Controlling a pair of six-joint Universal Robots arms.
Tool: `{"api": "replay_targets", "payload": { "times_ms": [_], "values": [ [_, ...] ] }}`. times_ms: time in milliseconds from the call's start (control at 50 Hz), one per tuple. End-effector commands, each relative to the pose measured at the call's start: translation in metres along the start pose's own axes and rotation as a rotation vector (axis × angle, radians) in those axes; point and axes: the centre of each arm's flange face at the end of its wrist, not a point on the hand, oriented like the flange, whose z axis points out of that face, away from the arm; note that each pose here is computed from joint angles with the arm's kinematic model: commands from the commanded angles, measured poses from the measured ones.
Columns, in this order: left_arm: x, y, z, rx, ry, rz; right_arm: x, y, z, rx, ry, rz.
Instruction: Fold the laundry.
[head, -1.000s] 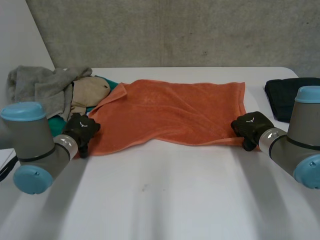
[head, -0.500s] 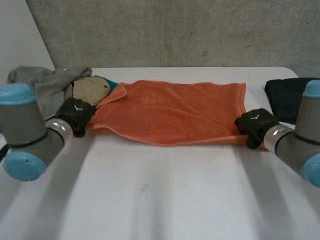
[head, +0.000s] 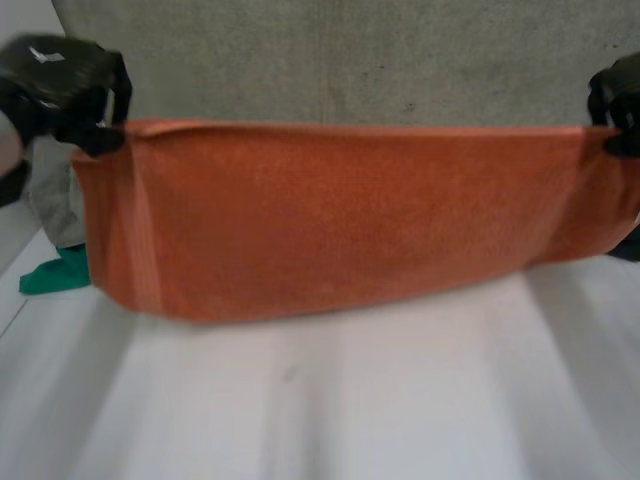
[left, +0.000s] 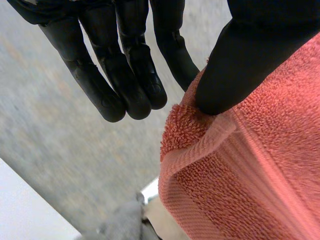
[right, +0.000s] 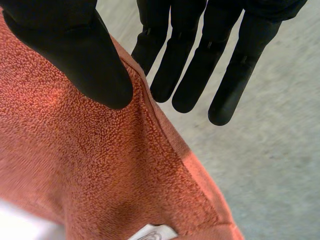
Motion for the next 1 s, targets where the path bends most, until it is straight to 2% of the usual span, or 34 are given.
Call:
{"api": "replay_targets", "payload": {
  "times_ms": [20, 120, 180, 200, 260, 280, 360, 500, 560, 620, 720, 780, 840, 1000],
  "values": [
    [0.024, 0.051, 0.065, -0.102, 0.053, 0.021, -0.024, 0.04, 0.043, -0.089, -0.087, -0.059],
    [0.018, 0.044, 0.113, 0.012, 0.003, 0.033, -0.029, 0.036, 0.084, 0.034, 0.009, -0.139],
    [0.0, 0.005, 0.134, 0.219, -0.075, 0.005, -0.006, 0.007, 0.107, 0.223, 0.207, -0.149],
    [-0.011, -0.023, 0.136, 0.35, -0.114, -0.026, 0.009, -0.014, 0.11, 0.343, 0.308, -0.121],
    [-0.027, -0.06, 0.132, 0.528, -0.161, -0.085, 0.029, -0.043, 0.109, 0.527, 0.419, -0.054],
    [-0.032, -0.077, 0.127, 0.613, -0.176, -0.13, 0.04, -0.059, 0.104, 0.638, 0.464, -0.002],
    [-0.037, -0.1, 0.116, 0.722, -0.193, -0.204, 0.051, -0.08, 0.09, 0.766, 0.479, 0.065],
    [-0.034, -0.072, 0.123, 0.628, -0.194, -0.181, 0.045, -0.071, 0.089, 0.683, 0.407, 0.068],
    [-0.033, -0.039, 0.128, 0.513, -0.198, -0.156, 0.032, -0.056, 0.093, 0.603, 0.334, 0.075],
    [-0.029, -0.012, 0.13, 0.432, -0.189, -0.157, 0.016, -0.028, 0.098, 0.482, 0.246, 0.096],
    [-0.008, 0.062, 0.134, 0.226, -0.106, -0.144, -0.028, 0.049, 0.104, 0.227, 0.077, 0.158],
    [-0.001, 0.092, 0.133, 0.148, -0.082, -0.129, -0.047, 0.079, 0.103, 0.144, 0.02, 0.178],
    [0.008, 0.133, 0.13, 0.034, -0.054, -0.092, -0.074, 0.126, 0.104, 0.035, -0.054, 0.191],
    [0.011, 0.168, 0.127, -0.059, -0.035, -0.025, -0.091, 0.173, 0.111, -0.086, -0.075, 0.198]
  ]
}}
